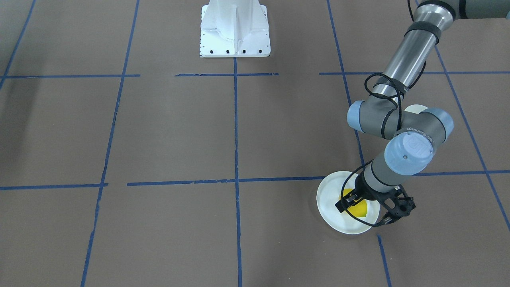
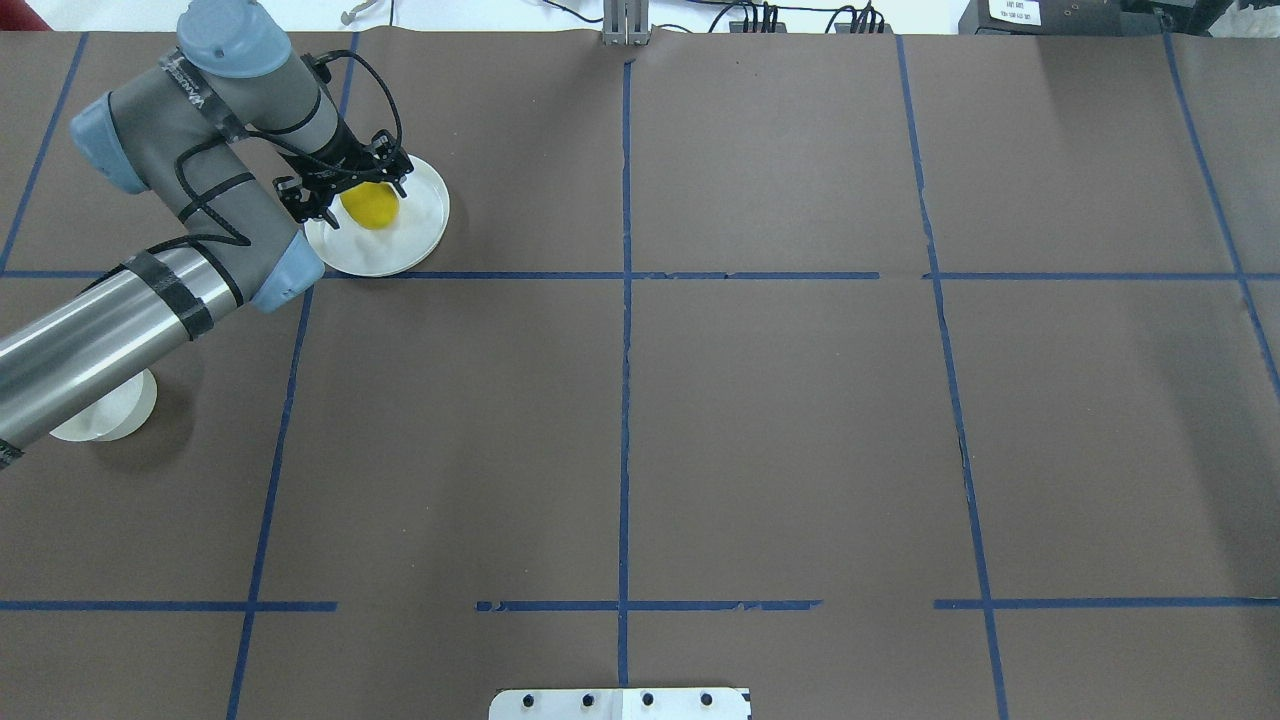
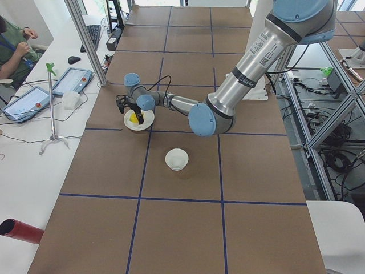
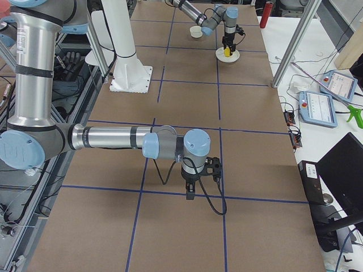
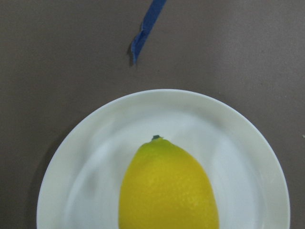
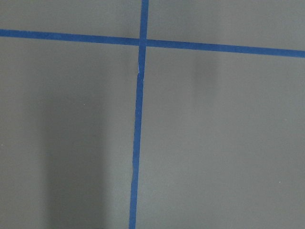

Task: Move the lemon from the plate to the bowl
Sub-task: 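Lower the left gripper and close it on the lemon, then lift the lemon with the left gripper and carry it toward the white bowl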

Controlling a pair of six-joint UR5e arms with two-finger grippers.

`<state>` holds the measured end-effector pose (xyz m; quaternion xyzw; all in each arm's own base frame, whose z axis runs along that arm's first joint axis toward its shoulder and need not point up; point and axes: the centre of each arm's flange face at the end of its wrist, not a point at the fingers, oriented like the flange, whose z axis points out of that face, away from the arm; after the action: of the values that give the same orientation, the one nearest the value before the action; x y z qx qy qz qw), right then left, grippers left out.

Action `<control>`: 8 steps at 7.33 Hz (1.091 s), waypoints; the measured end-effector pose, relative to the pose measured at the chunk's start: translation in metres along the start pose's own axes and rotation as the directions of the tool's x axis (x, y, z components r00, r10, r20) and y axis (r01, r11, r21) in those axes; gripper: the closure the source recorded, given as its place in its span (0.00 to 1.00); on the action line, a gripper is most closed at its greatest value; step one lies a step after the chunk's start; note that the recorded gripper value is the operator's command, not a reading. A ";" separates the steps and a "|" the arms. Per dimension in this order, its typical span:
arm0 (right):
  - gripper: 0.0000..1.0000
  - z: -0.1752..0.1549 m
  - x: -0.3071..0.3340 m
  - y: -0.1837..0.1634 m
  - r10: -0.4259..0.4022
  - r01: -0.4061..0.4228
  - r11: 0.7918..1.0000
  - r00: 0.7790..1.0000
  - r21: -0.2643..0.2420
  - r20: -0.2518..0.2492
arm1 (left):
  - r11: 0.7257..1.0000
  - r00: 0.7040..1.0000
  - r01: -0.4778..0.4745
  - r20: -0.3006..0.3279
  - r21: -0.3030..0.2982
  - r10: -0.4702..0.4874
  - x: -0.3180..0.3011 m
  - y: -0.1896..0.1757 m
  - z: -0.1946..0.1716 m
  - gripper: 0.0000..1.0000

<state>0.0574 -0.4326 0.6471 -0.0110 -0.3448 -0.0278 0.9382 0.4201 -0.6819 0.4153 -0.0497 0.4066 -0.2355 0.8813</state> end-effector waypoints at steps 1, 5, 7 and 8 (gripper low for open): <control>0.00 0.000 0.000 0.000 0.000 0.000 1.000 1.000 0.000 0.000 | 1.000 1.000 -0.001 -0.004 0.001 0.001 -0.001 -0.001 0.002 0.94; 0.00 0.000 0.000 0.000 0.000 0.000 1.000 1.000 0.000 0.000 | 1.000 0.999 -0.030 -0.045 0.003 0.031 -0.001 -0.009 -0.030 0.96; 0.00 0.000 0.000 0.000 0.000 0.000 1.000 1.000 0.000 0.000 | 0.992 0.991 -0.124 -0.054 0.021 0.125 -0.030 -0.009 -0.082 0.96; 0.00 0.000 0.000 0.000 0.000 0.000 1.000 1.000 0.000 0.000 | 0.980 0.979 -0.197 -0.050 0.041 0.199 -0.052 -0.003 -0.116 0.96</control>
<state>0.0574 -0.4326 0.6471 -0.0110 -0.3448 -0.0278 0.9382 0.3045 -0.6487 0.3754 0.0132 0.4290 -0.1550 0.8898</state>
